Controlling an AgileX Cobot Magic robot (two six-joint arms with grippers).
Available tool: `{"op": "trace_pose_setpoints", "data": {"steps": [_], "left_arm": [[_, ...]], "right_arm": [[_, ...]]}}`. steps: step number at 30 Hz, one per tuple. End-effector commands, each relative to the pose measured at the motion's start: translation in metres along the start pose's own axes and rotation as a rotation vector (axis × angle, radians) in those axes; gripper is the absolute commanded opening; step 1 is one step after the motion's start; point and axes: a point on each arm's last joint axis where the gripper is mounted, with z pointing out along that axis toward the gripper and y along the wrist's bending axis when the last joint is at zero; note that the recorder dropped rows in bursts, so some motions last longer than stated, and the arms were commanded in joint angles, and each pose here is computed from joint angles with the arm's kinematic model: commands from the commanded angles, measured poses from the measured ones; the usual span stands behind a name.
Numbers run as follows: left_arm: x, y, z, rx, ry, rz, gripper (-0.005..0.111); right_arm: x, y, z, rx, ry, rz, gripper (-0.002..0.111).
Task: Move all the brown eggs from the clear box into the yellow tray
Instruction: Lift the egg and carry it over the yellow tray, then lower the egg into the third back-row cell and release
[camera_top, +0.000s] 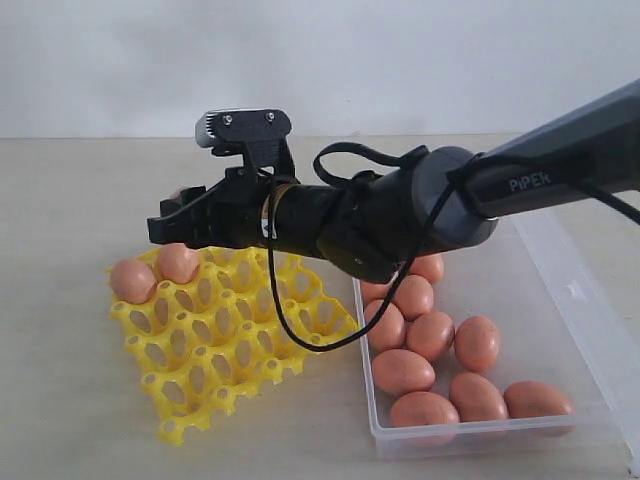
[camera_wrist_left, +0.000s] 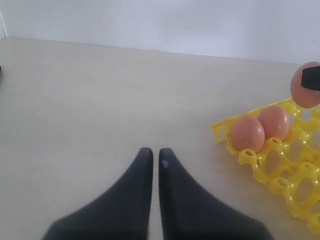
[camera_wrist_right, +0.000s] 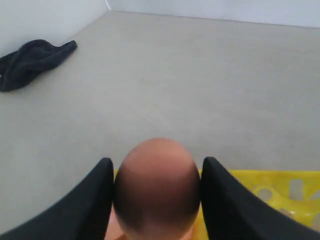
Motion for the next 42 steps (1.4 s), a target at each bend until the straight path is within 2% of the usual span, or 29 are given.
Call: {"op": "trace_pose_setpoints", "data": {"steps": [1,7,18,25,28,32,34,42], "left_arm": [[0.000,0.000,0.000,-0.002,-0.005,0.002,0.004],[0.000,0.000,0.000,-0.002,-0.005,0.002,0.004],[0.000,0.000,0.000,-0.002,-0.005,0.002,0.004],[0.000,0.000,0.000,-0.002,-0.005,0.002,0.004],[0.000,0.000,0.000,-0.002,-0.005,0.002,0.004],[0.000,0.000,0.000,-0.002,-0.005,0.002,0.004],[0.000,0.000,0.000,-0.002,-0.005,0.002,0.004],[0.000,0.000,0.000,-0.002,-0.005,0.002,0.004]], "right_arm": [[-0.004,-0.014,0.001,0.108,-0.044,-0.011,0.000],[0.014,-0.023,0.011,0.138,-0.028,0.015,0.000],[0.032,-0.030,0.019,0.143,0.000,-0.026,0.000],[0.035,-0.031,0.020,0.144,0.004,-0.035,0.000],[0.035,-0.030,0.020,0.136,0.007,-0.056,0.011],[0.035,-0.029,0.021,0.129,0.012,-0.095,0.034],[0.035,-0.029,0.021,0.129,0.012,-0.099,0.041],[0.028,-0.027,0.018,0.125,-0.008,-0.104,0.043]]}}
